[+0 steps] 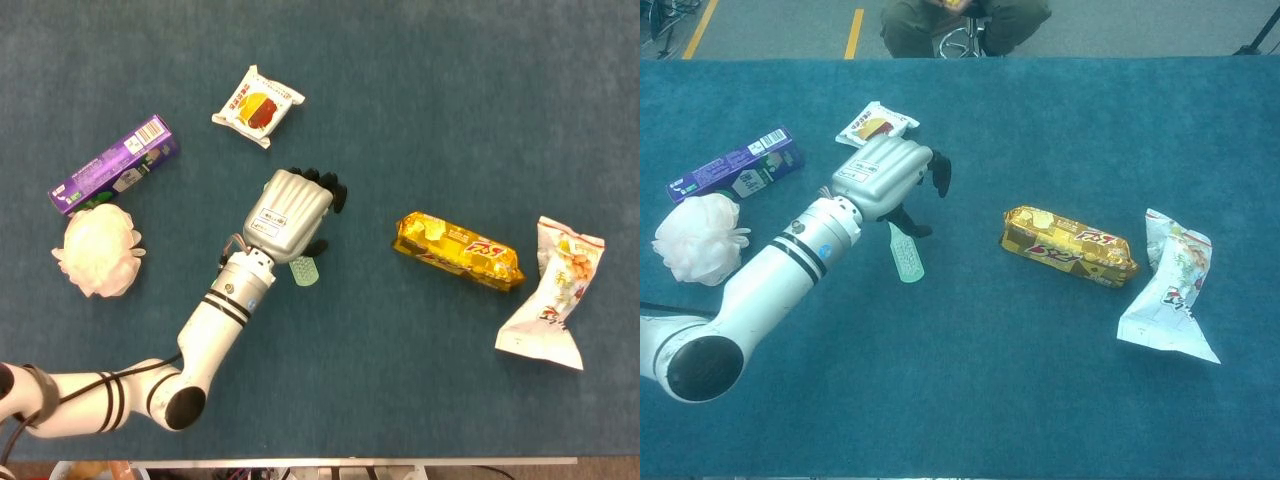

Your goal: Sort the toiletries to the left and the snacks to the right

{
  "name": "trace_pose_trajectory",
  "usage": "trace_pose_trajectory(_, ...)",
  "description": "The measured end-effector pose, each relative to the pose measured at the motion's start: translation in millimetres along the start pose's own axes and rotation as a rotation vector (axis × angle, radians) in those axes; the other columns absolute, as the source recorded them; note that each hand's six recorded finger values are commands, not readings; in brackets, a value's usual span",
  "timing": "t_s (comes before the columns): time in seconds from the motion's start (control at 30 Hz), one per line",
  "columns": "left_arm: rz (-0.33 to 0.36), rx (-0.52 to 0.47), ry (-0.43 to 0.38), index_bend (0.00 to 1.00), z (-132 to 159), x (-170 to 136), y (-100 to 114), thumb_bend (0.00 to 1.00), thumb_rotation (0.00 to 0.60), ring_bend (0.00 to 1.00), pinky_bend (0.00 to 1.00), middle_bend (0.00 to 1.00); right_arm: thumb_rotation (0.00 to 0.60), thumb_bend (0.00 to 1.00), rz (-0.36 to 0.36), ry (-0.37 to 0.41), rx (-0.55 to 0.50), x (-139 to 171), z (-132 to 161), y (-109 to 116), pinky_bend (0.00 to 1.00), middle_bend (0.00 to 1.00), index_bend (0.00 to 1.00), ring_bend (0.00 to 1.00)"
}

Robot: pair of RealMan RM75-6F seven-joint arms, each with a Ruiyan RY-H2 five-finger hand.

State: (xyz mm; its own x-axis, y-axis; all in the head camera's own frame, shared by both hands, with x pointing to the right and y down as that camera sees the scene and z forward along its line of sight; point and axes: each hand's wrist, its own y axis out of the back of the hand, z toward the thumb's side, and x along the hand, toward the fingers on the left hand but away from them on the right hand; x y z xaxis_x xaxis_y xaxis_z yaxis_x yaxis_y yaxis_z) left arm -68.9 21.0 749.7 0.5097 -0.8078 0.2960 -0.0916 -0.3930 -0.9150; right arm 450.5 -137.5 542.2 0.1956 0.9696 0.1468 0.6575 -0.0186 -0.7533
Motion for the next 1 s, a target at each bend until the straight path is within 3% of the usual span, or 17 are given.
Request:
trace_pose_trajectory(0.63, -0.056, -0.02, 0.071, 0.49, -20.3, 7.7, -37.6, 0.11, 0.6, 0.42, 0.52, 0.42, 0.6, 0.0, 0.027, -0.023, -0.001, 4.0, -10.1, -9.9, 0.52, 0.44, 0.43, 0.36)
trace_pose_trajectory(1.0, -0.062, 0.022, 0.144, 0.49, -54.5, 2.3, -48.2, 0.11, 0.6, 0.42, 0.51, 0.42, 0.6, 0.0, 0.035, -0.035, -0.003, 5.7, -15.3, -12.9, 0.52, 0.44, 0.43, 0.36)
